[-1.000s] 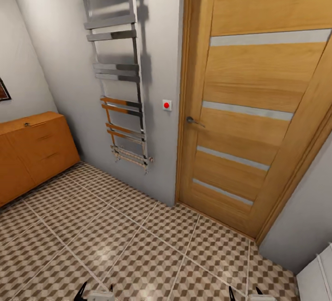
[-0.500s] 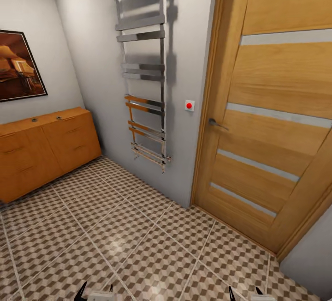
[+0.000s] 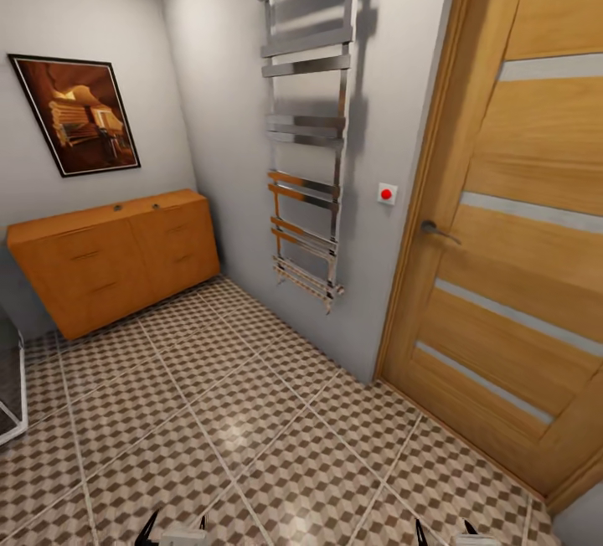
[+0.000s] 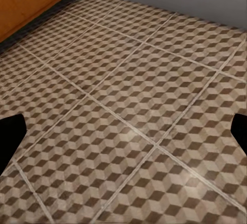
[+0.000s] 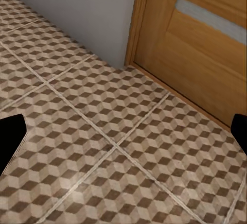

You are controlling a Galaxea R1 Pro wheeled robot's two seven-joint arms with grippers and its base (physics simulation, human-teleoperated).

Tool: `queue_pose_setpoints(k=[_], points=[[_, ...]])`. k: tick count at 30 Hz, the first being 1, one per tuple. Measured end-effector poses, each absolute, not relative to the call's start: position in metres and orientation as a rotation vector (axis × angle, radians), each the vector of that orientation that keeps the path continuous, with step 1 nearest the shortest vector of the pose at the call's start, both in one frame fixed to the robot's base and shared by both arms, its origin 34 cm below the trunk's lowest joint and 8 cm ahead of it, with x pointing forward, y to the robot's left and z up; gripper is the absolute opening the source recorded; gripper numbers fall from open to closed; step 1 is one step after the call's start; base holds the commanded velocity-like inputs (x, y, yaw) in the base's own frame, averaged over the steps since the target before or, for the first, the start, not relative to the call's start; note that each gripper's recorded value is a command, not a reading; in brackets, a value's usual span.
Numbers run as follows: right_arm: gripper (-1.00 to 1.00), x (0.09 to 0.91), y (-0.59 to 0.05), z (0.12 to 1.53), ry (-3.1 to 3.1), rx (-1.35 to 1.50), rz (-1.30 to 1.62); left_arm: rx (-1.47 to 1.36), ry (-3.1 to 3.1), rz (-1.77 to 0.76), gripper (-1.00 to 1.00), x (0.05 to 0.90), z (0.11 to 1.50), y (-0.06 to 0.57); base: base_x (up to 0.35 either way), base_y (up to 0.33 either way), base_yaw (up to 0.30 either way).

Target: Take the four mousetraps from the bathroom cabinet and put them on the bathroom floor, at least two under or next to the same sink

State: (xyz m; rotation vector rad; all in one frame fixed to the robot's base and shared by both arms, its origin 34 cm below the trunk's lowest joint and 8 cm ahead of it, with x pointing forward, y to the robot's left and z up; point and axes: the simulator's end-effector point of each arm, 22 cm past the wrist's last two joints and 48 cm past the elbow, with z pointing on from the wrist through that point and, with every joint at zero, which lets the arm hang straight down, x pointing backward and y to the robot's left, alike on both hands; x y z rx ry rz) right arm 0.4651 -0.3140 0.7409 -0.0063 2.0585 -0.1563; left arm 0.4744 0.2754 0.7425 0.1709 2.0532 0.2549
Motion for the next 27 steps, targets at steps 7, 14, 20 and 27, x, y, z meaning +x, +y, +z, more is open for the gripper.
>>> queue_pose_setpoints(k=[7,14,20,27], points=[[1.0,0.4651,-0.314,0.7409,2.058,-0.007,-0.156,0.171,2.053,0.255,1.0,0.4744,0.7425,0.2754,0.0,0.0,0.289],[1.0,0.4651,-0.314,0.7408,2.059,-0.006,-0.156,0.171,2.053,0.255,1.0,0.4744,0.7425,0.2756,0.0,0.0,0.289],[1.0,0.4651,-0.314,0.7408,2.059,-0.006,-0.156,0.171,2.054,0.255,1.0,0.4744,0.7424,0.2754,0.0,0.0,0.288],[1.0,0.465,-0.3141,0.7407,2.06,-0.006,-0.157,0.171,2.054,0.256,1.0,0.4744,0.7424,0.2758,0.0,0.0,0.288]])
